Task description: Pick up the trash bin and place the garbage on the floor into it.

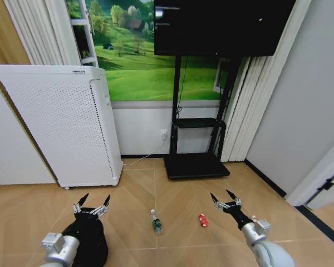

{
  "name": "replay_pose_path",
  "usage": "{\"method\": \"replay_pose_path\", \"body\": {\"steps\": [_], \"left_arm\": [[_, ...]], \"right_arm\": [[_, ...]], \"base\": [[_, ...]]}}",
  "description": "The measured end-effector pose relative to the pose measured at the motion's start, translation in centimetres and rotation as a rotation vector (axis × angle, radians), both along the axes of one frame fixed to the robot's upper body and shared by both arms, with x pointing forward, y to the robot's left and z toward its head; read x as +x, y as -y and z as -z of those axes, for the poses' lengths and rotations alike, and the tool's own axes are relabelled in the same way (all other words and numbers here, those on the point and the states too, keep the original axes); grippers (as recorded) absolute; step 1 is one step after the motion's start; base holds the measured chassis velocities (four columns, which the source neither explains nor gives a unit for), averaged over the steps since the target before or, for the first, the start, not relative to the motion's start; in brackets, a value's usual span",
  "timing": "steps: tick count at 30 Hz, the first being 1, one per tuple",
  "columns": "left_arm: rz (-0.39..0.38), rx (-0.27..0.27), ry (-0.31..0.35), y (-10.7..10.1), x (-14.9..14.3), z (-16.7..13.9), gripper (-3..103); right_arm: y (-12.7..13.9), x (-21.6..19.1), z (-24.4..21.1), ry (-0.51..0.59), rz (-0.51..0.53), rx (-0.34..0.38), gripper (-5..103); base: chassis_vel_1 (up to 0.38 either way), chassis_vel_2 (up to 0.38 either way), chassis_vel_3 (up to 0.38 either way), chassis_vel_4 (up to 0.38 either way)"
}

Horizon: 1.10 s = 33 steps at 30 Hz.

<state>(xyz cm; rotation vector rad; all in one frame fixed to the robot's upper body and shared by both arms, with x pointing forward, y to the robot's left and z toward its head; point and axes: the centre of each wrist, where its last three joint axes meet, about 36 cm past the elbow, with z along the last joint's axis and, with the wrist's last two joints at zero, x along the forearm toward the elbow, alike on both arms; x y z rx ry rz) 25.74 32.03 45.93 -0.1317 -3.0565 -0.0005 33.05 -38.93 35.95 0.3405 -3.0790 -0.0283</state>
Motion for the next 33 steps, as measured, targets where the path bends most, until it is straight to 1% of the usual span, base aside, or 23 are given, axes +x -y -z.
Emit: {"method": "replay_pose_path", "body": {"steps": [11, 13, 14, 16, 17, 18, 20, 21, 23, 24, 26, 27, 28, 30, 31, 32, 33], "left_arm": [[-0.01, 0.005, -0.003, 0.0, -0.1, 0.1, 100], [-0.038, 0.003, -0.01, 0.0, -0.3, 0.3, 100], [-0.038, 0.003, -0.01, 0.0, -0.3, 0.3, 100], [-0.116, -0.021, -0.058, -0.2, -1.2, 1.3, 100], [-0.116, -0.021, -0.058, -0.2, -1.2, 1.3, 100], [-0.157, -0.039, -0.086, -0.6, -1.9, 1.9, 100], [-0.223, -0.046, -0.135, -1.9, -3.2, 2.5, 100], [-0.223, -0.046, -0.135, -1.9, -3.2, 2.5, 100], [-0.284, -0.051, -0.192, -4.2, -4.7, 2.2, 100], [-0.284, -0.051, -0.192, -4.2, -4.7, 2.2, 100], [-0.33, -0.044, -0.234, -6.4, -5.9, 2.0, 100], [-0.33, -0.044, -0.234, -6.4, -5.9, 2.0, 100], [-0.358, -0.038, -0.259, -7.5, -6.5, 2.1, 100], [-0.405, -0.036, -0.302, -9.2, -7.6, 2.8, 100], [-0.405, -0.036, -0.302, -9.2, -7.6, 2.8, 100], [-0.424, -0.046, -0.341, -9.7, -8.1, 3.3, 100], [-0.424, -0.046, -0.341, -9.7, -8.1, 3.3, 100]], "right_arm": [[0.2, 0.1, 0.2, -0.009, -0.006, 0.001, 100], [0.3, 0.1, 0.5, -0.012, -0.004, 0.004, 100], [0.3, 0.1, 0.5, -0.012, -0.004, 0.004, 100], [0.6, -0.3, 0.9, -0.01, 0.015, 0.01, 100], [0.6, -0.3, 0.9, -0.01, 0.015, 0.01, 100], [0.8, -0.4, 1.2, -0.014, 0.023, 0.012, 100], [1.4, -0.6, 1.9, -0.021, 0.028, 0.001, 100], [1.4, -0.6, 1.9, -0.021, 0.028, 0.001, 100], [2.3, -0.6, 2.4, -0.033, 0.03, -0.015, 100], [2.3, -0.6, 2.4, -0.033, 0.03, -0.015, 100], [2.8, -0.4, 2.8, -0.044, 0.031, -0.02, 100], [2.8, -0.4, 2.8, -0.044, 0.031, -0.02, 100], [3.0, -0.2, 3.1, -0.051, 0.033, -0.02, 100], [3.0, 0.0, 3.6, -0.062, 0.035, -0.017, 100], [3.0, 0.0, 3.6, -0.062, 0.035, -0.017, 100], [2.9, 0.2, 4.1, -0.069, 0.036, -0.013, 100], [2.9, 0.2, 4.1, -0.069, 0.036, -0.013, 100]], "base": [[0.0, 0.0, 0.0, 0.0], [0.0, 0.0, 0.0, 0.0], [0.0, 0.0, 0.0, 0.0], [0.0, 0.0, 0.0, 0.0], [0.0, 0.0, 0.0, 0.0], [0.0, 0.0, 0.0, 0.0], [0.0, 0.0, 0.0, 0.0], [0.0, 0.0, 0.0, 0.0], [0.0, 0.0, 0.0, 0.0], [0.0, 0.0, 0.0, 0.0], [0.0, 0.0, 0.0, 0.0], [0.0, 0.0, 0.0, 0.0], [0.0, 0.0, 0.0, 0.0], [0.0, 0.0, 0.0, 0.0], [0.0, 0.0, 0.0, 0.0], [0.0, 0.0, 0.0, 0.0], [0.0, 0.0, 0.0, 0.0]]}}
